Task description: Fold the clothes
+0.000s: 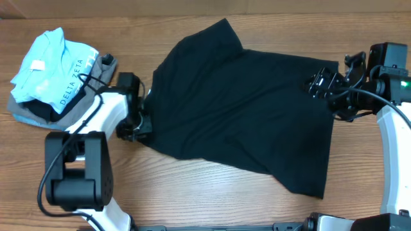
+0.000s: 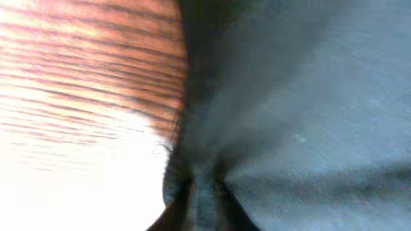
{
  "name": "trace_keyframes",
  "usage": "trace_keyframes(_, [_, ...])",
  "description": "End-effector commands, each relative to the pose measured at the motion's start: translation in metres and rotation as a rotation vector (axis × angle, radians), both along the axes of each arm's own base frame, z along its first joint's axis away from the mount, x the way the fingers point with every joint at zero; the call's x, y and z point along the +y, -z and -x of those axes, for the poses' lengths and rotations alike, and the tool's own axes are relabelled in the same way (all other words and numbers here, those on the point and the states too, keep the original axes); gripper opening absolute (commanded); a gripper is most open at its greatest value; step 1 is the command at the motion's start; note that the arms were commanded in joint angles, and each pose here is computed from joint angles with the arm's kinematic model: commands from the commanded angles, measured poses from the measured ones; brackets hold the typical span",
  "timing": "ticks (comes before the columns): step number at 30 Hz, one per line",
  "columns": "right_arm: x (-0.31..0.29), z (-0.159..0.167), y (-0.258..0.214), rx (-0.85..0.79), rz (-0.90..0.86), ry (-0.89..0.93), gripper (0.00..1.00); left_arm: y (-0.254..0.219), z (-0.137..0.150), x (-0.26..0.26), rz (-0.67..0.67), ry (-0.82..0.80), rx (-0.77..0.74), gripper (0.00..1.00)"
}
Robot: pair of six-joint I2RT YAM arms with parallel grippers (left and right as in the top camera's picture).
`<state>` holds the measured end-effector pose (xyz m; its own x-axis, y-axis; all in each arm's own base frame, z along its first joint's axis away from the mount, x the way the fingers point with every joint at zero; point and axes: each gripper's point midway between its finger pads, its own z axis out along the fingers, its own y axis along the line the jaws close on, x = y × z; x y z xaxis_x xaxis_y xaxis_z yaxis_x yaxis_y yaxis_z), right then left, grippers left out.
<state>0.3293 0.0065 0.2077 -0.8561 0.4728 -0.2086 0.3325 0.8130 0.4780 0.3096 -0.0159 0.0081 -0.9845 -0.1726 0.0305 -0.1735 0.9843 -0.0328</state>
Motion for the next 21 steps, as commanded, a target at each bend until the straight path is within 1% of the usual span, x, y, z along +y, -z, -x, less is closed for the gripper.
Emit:
trace_keyframes(1, [-0.005, 0.002, 0.01, 0.026, 0.03, 0.011, 1.0, -0.043, -0.014, -0.023, 0.115, 0.137, -0.131, 0.3])
trace_keyframes(4, [-0.005, 0.002, 0.01, 0.023, 0.03, 0.01, 1.0, -0.066, -0.004, -0.045, 0.21, 0.192, -0.158, 0.39])
trace_keyframes(6, [-0.005, 0.002, 0.01, 0.024, 0.03, 0.011, 1.0, -0.073, 0.009, -0.058, 0.259, 0.212, -0.13, 0.43])
trace_keyframes(9, [-0.005, 0.002, 0.01, 0.024, 0.031, 0.011, 1.0, -0.065, 0.033, -0.072, 0.271, 0.241, -0.042, 0.49])
trace_keyframes(11, [-0.005, 0.002, 0.01, 0.025, 0.031, 0.011, 1.0, -0.051, 0.05, -0.082, 0.274, 0.225, 0.02, 0.51])
trace_keyframes(15, [-0.007, 0.004, 0.012, 0.035, 0.045, 0.017, 1.0, -0.024, 0.072, -0.096, 0.268, 0.219, 0.065, 0.53])
trace_keyframes(19, [-0.009, 0.005, 0.013, 0.043, 0.055, 0.021, 1.0, -0.005, 0.08, -0.099, 0.26, 0.208, 0.058, 0.55])
trace_keyframes(21, [-0.009, 0.006, 0.013, 0.049, 0.054, 0.02, 1.0, 0.0, 0.08, -0.099, 0.26, 0.198, 0.051, 0.54])
